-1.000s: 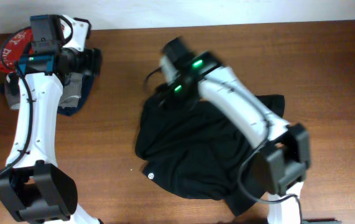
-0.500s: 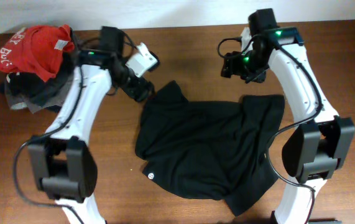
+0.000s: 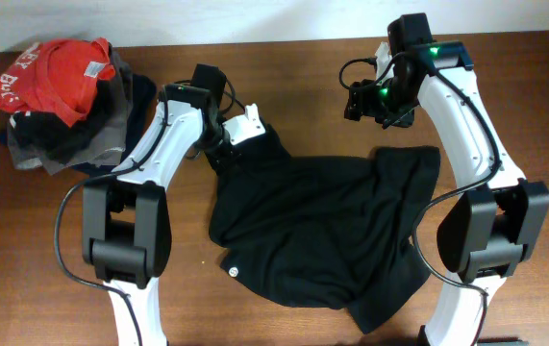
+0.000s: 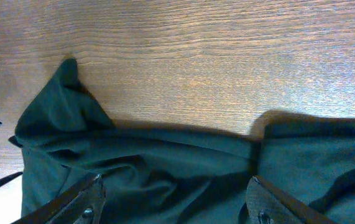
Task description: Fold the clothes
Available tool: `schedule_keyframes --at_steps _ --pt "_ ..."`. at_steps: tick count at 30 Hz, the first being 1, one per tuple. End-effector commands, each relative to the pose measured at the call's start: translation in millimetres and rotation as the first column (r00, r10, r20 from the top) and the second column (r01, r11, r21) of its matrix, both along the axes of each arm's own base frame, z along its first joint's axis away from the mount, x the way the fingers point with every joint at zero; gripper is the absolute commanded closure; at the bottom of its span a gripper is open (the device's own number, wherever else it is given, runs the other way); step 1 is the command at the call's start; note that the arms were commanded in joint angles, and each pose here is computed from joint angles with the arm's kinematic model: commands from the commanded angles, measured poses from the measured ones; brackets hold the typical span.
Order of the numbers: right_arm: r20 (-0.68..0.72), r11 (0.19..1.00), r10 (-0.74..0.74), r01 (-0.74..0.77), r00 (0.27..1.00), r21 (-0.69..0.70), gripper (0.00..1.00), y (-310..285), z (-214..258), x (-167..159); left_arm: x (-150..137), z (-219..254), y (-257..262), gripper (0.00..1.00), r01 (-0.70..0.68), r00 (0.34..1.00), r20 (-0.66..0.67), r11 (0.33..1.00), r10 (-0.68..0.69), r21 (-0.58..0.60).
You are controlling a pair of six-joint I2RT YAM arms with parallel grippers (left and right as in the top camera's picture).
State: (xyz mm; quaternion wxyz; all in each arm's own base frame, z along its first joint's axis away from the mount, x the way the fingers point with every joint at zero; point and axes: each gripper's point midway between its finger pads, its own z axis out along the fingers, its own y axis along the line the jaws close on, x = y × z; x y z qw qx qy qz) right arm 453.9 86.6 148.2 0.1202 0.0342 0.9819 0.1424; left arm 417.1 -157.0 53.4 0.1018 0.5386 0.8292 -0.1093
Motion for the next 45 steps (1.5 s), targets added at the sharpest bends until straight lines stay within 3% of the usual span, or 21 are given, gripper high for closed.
schedule_keyframes --at_steps 1,7,15,19,23,31,36,40,45 --pt "0.025 1.000 -0.001 0.001 1.000 -0.021 0.23 -6 8 1 2 -11 -1 0.30 0.054 0.999 -0.002 0.998 -0.054 0.014" --pt "0.025 1.000 -0.001 0.002 1.000 -0.025 0.23 -6 7 1 8 -23 -3 0.38 0.062 0.998 0.008 0.998 -0.062 0.013" --pt "0.026 1.000 -0.001 0.002 1.000 -0.024 0.23 -6 8 2 14 -26 -4 0.40 0.062 0.998 0.025 0.998 -0.062 0.009" --pt "0.025 1.000 -0.001 0.002 1.000 -0.024 0.23 -6 7 2 16 -28 -5 0.50 0.063 0.998 0.032 0.998 -0.063 0.007" --pt "0.025 1.000 -0.001 0.002 1.000 -0.024 0.23 -6 7 2 15 -28 -6 0.66 0.063 0.998 0.027 0.998 -0.064 0.008" --pt "0.025 1.000 -0.002 0.003 1.000 -0.025 0.23 -7 7 2 7 -42 -10 0.67 0.074 0.997 -0.014 0.997 -0.074 0.016" --pt "0.027 0.999 -0.009 0.010 1.000 -0.050 0.23 -11 6 2 2 -51 -14 0.99 0.087 0.996 -0.040 0.996 -0.086 0.023" --pt "0.028 0.999 -0.009 0.011 1.000 -0.050 0.23 -11 7 2 13 -47 -4 1.00 0.060 0.998 -0.001 0.994 -0.060 0.092" --pt "0.031 0.999 -0.009 0.011 0.999 -0.049 0.23 -11 7 3 44 -19 13 1.00 -0.107 0.992 0.093 0.977 0.090 0.187"
